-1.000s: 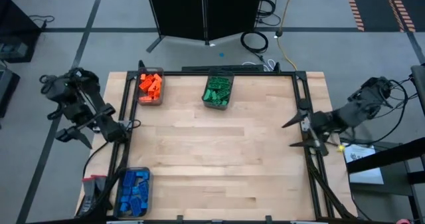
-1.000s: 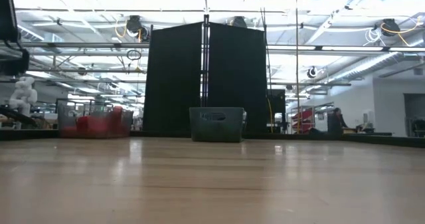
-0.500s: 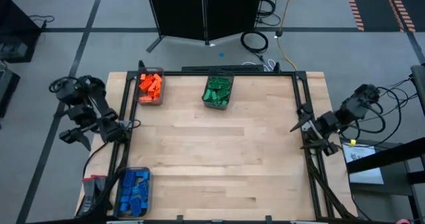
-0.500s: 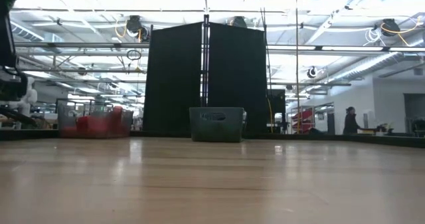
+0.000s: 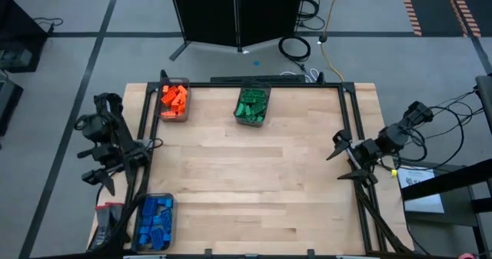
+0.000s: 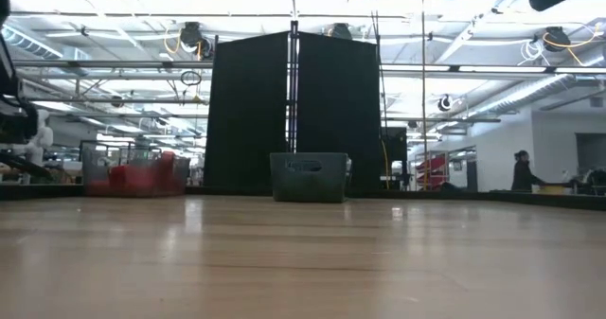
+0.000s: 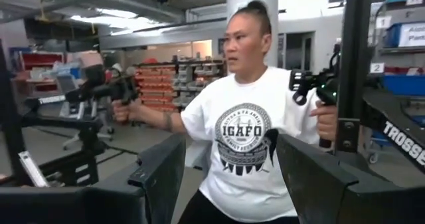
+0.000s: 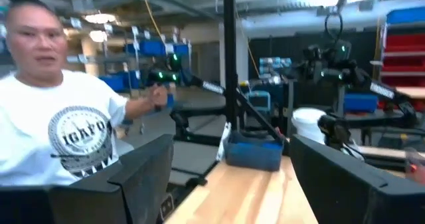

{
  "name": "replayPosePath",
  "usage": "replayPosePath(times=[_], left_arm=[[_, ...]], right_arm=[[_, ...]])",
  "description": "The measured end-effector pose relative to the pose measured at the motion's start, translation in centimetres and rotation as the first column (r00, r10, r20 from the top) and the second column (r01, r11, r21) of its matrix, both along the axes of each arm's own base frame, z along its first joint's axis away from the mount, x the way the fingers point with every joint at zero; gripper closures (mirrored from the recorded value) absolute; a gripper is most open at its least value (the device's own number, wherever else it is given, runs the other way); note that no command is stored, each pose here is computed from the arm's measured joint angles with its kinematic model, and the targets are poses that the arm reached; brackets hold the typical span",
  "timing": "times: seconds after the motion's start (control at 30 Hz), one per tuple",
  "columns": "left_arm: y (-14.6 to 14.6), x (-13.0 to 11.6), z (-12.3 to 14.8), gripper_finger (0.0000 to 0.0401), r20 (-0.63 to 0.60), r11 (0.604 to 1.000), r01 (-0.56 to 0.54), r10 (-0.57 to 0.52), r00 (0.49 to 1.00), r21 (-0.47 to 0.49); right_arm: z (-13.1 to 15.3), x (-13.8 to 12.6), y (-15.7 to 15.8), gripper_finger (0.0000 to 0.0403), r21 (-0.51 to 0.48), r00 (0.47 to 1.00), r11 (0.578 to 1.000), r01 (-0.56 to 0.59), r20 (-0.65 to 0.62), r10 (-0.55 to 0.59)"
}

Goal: Sort blocks
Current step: Return to Home Position

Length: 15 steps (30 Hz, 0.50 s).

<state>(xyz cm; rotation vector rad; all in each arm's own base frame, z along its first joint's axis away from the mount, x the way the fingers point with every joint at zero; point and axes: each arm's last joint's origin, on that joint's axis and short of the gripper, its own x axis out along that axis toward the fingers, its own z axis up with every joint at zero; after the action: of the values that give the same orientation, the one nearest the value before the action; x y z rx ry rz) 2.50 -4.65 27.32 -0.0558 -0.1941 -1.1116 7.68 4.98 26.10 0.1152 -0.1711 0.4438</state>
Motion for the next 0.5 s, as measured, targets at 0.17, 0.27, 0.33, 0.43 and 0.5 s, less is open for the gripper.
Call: replayPosePath(times=[0.17, 0.27, 0.33, 0.43, 0.5], left_arm=[[-0.9, 0.5, -1.5, 0.0164, 0.008, 1.0, 0.02, -0.02, 1.0, -0.011], [-1.4, 0.8, -2.3, 0.0164, 0.015, 0.999, 0.035, -0.035, 0.999, -0.019], [-1.8, 0.9, -3.0, 0.0164, 0.021, 0.998, 0.05, -0.049, 0.999, -0.025], [-2.2, 1.2, -4.0, 0.0164, 0.006, 0.997, 0.06, -0.06, 0.998, -0.039], [-2.4, 1.3, -4.4, 0.0164, 0.013, 0.997, 0.061, -0.06, 0.998, -0.054]], right_arm=[[-1.7, -0.6, -0.1, 0.0108, -0.015, 0.99, 0.997, -0.082, 0.118, 0.083], [-3.5, -0.5, 0.1, 0.0108, -0.021, 0.985, 0.996, -0.091, 0.143, 0.093], [-4.6, -0.4, 0.1, 0.0108, -0.004, 0.984, 0.996, -0.095, 0.153, 0.094], [-6.0, -0.2, 0.2, 0.0108, 0.026, 0.982, 0.994, -0.105, 0.16, 0.1], [-6.4, -0.1, 0.3, 0.0108, 0.033, 0.985, 0.993, -0.115, 0.129, 0.11]])
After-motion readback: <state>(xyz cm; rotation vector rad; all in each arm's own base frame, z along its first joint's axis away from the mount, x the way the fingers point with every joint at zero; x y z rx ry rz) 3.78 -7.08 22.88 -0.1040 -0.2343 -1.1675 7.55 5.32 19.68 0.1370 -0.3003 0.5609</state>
